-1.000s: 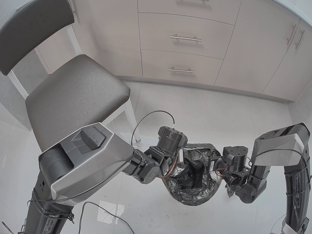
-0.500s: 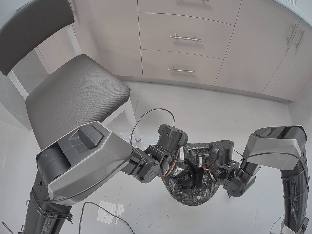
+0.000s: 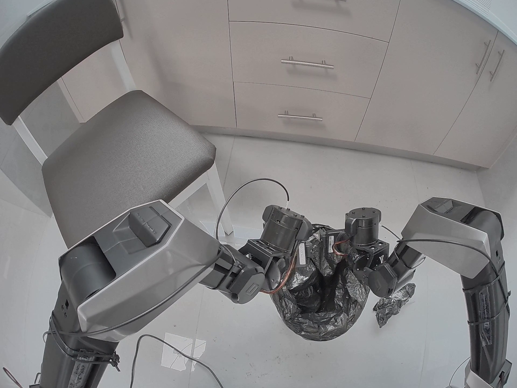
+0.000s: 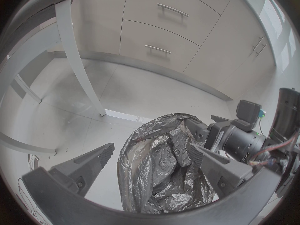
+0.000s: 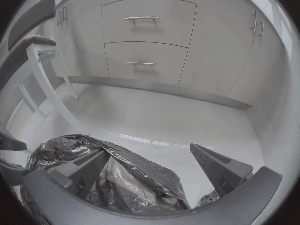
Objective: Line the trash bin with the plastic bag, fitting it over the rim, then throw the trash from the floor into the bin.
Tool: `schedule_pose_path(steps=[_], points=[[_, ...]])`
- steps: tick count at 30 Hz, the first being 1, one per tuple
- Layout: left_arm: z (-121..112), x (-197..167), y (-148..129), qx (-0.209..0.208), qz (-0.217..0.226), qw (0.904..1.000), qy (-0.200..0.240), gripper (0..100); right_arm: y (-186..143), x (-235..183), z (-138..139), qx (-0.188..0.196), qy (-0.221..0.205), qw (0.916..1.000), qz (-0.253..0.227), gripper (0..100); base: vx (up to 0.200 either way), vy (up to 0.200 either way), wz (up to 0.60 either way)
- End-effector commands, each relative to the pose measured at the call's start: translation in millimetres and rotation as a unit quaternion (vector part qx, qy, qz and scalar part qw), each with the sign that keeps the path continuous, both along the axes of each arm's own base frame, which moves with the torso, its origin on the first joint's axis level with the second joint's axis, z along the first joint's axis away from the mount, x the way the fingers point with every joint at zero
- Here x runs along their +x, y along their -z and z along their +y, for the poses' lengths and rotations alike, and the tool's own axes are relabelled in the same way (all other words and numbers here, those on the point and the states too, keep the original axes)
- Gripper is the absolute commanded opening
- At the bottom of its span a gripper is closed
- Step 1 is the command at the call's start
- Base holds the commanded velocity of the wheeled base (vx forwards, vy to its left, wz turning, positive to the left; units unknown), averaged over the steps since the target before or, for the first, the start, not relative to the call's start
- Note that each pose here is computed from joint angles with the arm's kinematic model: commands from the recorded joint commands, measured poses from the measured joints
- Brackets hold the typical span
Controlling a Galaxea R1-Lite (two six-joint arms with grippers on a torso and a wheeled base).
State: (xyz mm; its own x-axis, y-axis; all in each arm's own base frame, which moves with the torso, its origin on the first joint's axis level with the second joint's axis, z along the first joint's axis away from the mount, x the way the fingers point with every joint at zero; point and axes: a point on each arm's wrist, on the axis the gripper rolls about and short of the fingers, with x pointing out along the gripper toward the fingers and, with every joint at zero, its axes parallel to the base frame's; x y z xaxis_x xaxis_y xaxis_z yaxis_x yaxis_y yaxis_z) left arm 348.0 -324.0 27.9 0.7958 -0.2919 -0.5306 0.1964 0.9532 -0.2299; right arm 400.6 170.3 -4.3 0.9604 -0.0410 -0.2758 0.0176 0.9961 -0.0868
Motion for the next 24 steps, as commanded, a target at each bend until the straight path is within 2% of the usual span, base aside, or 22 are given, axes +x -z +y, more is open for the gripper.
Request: schedule_pose_path(steps=[1,9,17,20,21,24], points=[[0.1,0.1,0.1,0.000,0.000,1.0000,0.000,100,0.1,9.2,-5.1,0.002,0.009,1.0000,-0.003,100,0.000,0.000,0.00],[-0.5,-0.4,0.8,0.000,0.001,1.0000,0.000,100,8.3,17.7,-9.7,0.003,0.017,0.9998,-0.002,100,0.000,0.000,0.00],[-3.2,-6.9,0.4,0.000,0.004,1.0000,0.006,100,3.0,17.1,-9.9,0.012,0.019,0.9997,-0.007,100,0.000,0.000,0.00],[-3.1,-11.1,-4.6,-0.008,0.005,0.9999,0.004,100,-10.9,7.0,-8.3,0.030,0.017,0.9993,-0.010,100,0.000,0.000,0.00],[-1.7,-15.5,-5.6,-0.006,0.008,0.9999,0.006,100,-27.0,-6.0,-5.8,0.060,0.014,0.9980,-0.013,100,0.000,0.000,0.00],[2.2,-20.5,-1.7,0.011,0.010,0.9999,-0.002,100,-44.8,-34.7,-5.0,0.109,-0.002,0.9940,-0.003,100,0.000,0.000,0.00]])
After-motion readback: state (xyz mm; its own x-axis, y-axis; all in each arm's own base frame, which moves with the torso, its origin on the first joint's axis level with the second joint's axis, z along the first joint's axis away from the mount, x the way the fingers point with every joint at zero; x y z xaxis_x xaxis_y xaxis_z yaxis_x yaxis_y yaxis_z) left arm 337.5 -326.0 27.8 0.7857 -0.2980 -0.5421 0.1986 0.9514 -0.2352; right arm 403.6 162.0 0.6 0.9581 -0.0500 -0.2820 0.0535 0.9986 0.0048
